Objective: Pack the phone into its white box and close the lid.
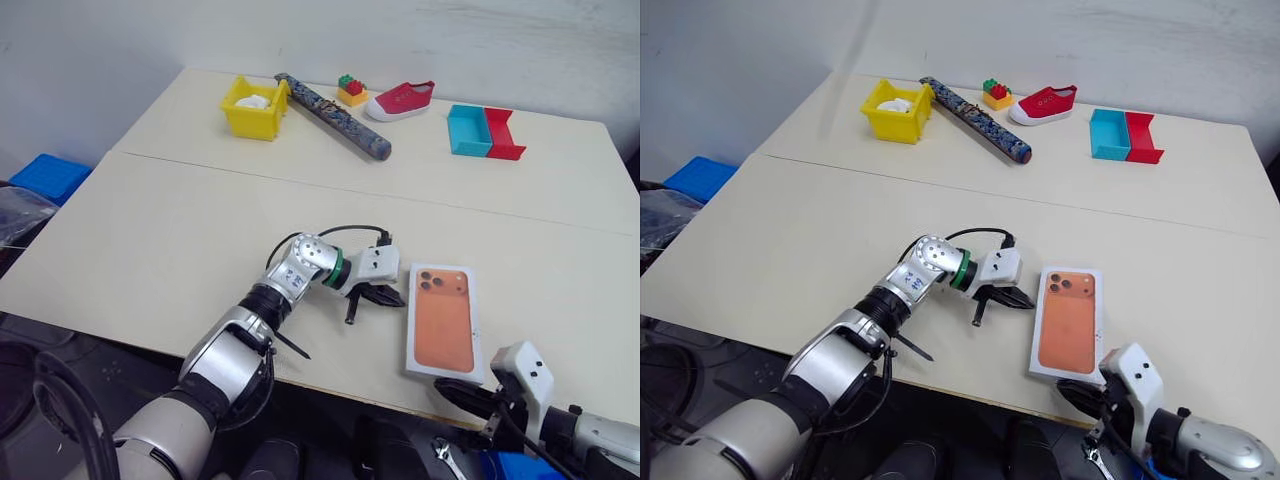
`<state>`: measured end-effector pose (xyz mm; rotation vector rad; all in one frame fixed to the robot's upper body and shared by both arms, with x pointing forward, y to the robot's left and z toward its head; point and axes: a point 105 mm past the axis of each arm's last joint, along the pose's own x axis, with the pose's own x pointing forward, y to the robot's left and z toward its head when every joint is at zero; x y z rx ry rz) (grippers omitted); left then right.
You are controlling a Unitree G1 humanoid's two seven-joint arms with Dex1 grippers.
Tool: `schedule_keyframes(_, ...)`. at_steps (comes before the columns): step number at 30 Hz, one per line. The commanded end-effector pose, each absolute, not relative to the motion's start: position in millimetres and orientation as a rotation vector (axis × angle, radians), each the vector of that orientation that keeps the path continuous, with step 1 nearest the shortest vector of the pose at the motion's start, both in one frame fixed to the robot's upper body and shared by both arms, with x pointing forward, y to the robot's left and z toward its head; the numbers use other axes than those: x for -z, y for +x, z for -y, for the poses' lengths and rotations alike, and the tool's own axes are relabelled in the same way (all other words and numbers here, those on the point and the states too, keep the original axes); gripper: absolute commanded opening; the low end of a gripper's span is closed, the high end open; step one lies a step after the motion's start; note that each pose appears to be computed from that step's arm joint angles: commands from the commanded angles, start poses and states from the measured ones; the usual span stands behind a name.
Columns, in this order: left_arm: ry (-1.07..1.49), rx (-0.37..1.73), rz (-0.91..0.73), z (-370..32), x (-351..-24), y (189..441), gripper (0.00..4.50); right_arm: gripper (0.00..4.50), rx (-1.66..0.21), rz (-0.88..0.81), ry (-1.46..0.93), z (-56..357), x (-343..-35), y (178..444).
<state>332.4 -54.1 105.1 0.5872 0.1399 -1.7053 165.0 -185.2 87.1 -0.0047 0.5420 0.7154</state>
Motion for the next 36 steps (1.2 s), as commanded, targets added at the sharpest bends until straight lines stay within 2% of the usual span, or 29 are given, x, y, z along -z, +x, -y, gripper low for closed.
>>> schedule_keyframes(1, 0.594, 1.716, -0.059, 65, -121, 331, 0.0, 0.04, -0.718, -0.516, -0.007, 187, -96, 162)
schedule_keyframes(8, 0.558, 1.776, -0.007, 50, -144, 328, 0.0, 0.04, -0.816, -0.458, 0.064, 179, -121, 150)
schedule_keyframes(13, 0.553, 1.789, -0.005, 53, -148, 325, 0.0, 0.04, -0.779, -0.37, 0.09, 181, -137, 167)
schedule_keyframes(16, 0.563, 1.775, -0.02, 67, -140, 323, 0.0, 0.04, -0.697, -0.375, 0.042, 189, -128, 185)
schedule_keyframes(19, 0.577, 1.765, -0.049, 78, -129, 322, 0.0, 0.04, -0.647, -0.428, -0.004, 195, -112, 192)
schedule_keyframes(24, 0.606, 1.747, -0.07, 90, -116, 321, 0.0, 0.04, -0.59, -0.517, -0.059, 206, -91, 188)
schedule_keyframes(28, 0.598, 1.747, -0.062, 95, -115, 321, 0.0, 0.04, -0.576, -0.533, -0.042, 208, -86, 183)
schedule_keyframes(36, 0.605, 1.729, -0.085, 81, -108, 326, 0.0, 0.04, -0.566, -0.528, -0.044, 208, -74, 184)
